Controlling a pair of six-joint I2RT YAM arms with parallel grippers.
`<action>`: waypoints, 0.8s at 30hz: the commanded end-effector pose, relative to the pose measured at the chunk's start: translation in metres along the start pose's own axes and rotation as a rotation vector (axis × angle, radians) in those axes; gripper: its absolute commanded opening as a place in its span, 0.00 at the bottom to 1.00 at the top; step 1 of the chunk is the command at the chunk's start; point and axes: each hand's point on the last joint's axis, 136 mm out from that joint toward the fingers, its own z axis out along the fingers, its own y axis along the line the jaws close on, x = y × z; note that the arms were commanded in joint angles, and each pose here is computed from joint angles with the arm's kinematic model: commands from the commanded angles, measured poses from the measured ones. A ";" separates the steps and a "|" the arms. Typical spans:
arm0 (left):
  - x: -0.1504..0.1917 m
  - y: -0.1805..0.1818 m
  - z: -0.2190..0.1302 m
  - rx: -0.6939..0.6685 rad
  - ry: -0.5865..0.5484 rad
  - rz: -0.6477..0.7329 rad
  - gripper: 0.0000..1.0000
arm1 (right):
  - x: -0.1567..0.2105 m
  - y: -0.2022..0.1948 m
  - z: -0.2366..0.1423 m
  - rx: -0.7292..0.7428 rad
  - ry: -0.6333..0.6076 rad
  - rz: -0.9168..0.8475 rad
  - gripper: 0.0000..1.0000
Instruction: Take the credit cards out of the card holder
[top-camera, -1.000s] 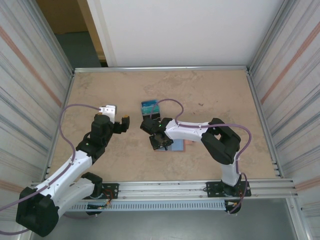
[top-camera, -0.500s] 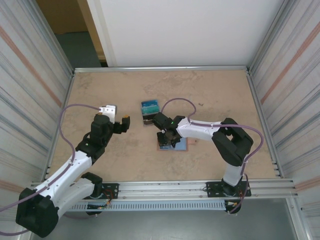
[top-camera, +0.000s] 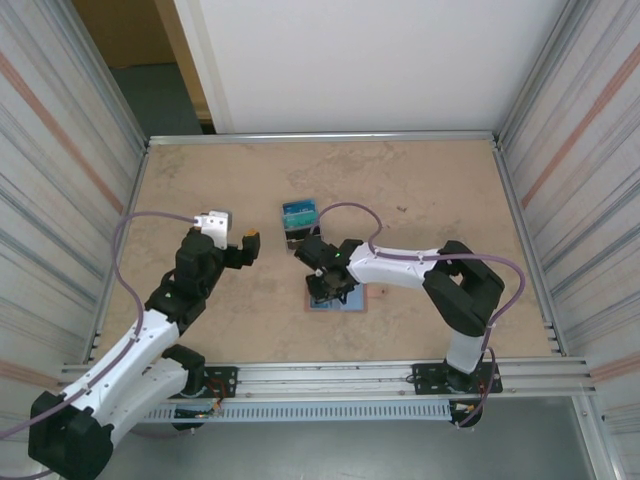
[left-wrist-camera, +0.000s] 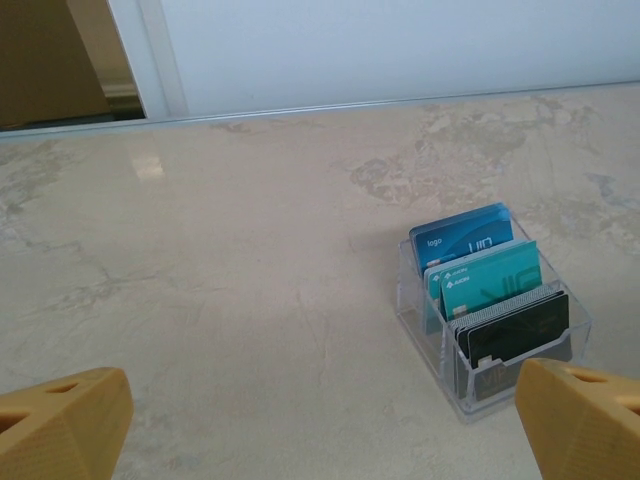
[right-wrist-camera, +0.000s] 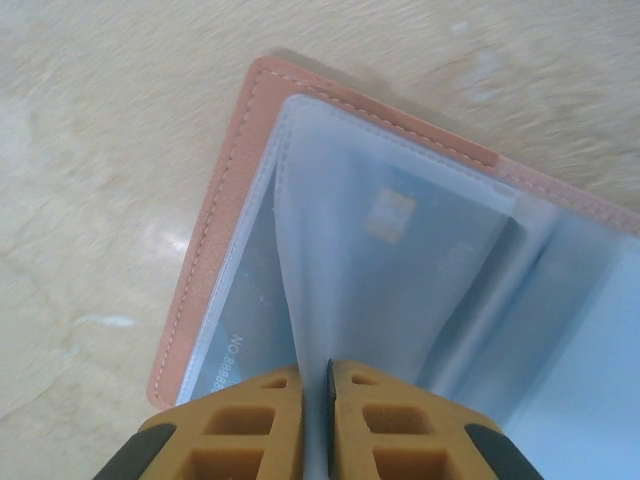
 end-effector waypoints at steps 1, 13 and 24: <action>-0.005 -0.003 -0.005 0.011 -0.023 -0.007 0.99 | -0.003 0.025 -0.012 -0.064 -0.010 -0.064 0.14; -0.018 -0.010 -0.011 -0.011 -0.064 0.041 0.99 | 0.006 -0.009 -0.018 0.085 -0.015 -0.006 0.26; -0.018 -0.017 -0.010 -0.012 -0.059 0.072 0.99 | 0.007 -0.043 -0.033 0.187 -0.061 0.064 0.29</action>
